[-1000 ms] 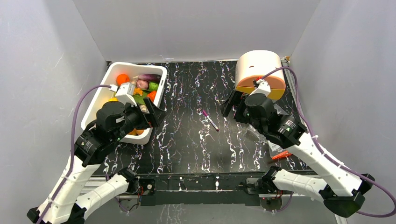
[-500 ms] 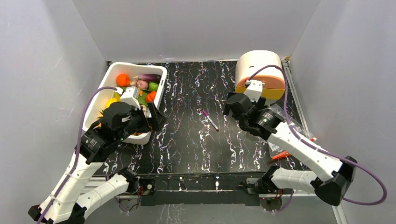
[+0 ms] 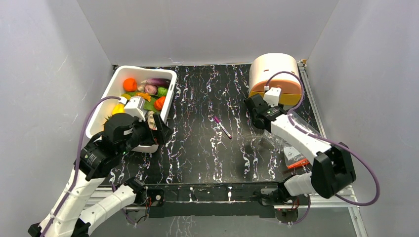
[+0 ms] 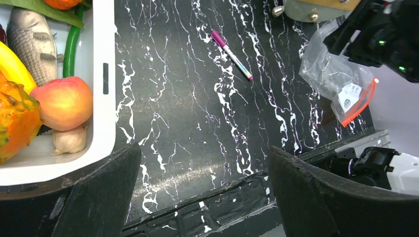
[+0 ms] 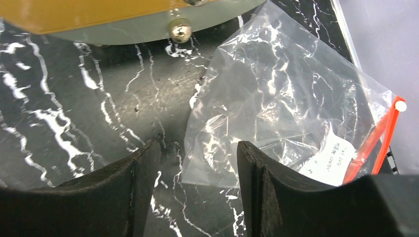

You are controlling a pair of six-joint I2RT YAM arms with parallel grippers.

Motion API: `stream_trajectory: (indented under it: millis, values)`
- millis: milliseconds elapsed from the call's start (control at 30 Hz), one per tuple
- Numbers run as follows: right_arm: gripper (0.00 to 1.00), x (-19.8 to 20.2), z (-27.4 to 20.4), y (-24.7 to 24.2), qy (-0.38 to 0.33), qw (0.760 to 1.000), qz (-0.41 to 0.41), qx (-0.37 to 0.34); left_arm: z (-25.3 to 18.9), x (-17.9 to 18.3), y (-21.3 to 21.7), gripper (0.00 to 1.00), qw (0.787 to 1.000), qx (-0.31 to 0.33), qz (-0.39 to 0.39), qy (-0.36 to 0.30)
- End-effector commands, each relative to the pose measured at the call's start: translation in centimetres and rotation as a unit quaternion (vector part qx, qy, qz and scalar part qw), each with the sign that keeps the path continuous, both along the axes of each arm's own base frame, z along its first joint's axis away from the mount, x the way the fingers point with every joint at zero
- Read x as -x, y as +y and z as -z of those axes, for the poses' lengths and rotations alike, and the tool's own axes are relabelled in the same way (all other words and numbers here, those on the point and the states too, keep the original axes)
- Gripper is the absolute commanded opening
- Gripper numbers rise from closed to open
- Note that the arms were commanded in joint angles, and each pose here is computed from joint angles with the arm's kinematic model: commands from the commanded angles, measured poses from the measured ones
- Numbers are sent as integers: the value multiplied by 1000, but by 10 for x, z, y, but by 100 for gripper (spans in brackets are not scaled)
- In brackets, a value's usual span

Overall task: Place the food in the zip-top bag and seal the zipper
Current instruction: Pick up the zipper food storage bag at the corner of the board.

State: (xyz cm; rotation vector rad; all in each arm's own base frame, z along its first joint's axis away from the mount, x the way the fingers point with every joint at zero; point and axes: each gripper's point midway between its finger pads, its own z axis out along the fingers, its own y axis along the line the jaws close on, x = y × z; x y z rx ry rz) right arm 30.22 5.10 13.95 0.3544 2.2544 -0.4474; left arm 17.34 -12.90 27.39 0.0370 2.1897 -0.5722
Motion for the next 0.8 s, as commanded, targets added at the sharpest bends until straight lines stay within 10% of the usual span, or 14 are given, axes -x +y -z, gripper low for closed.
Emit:
stream_trajectory:
  millis: [0,767]
  values:
    - [54,-22,7,-12,-9,1000,26,13,-11,10,2,98,999,12,18,-29]
    - [23,-9,52,-36,55,995,73,48,-37,30,9,98,986,45,67,-147]
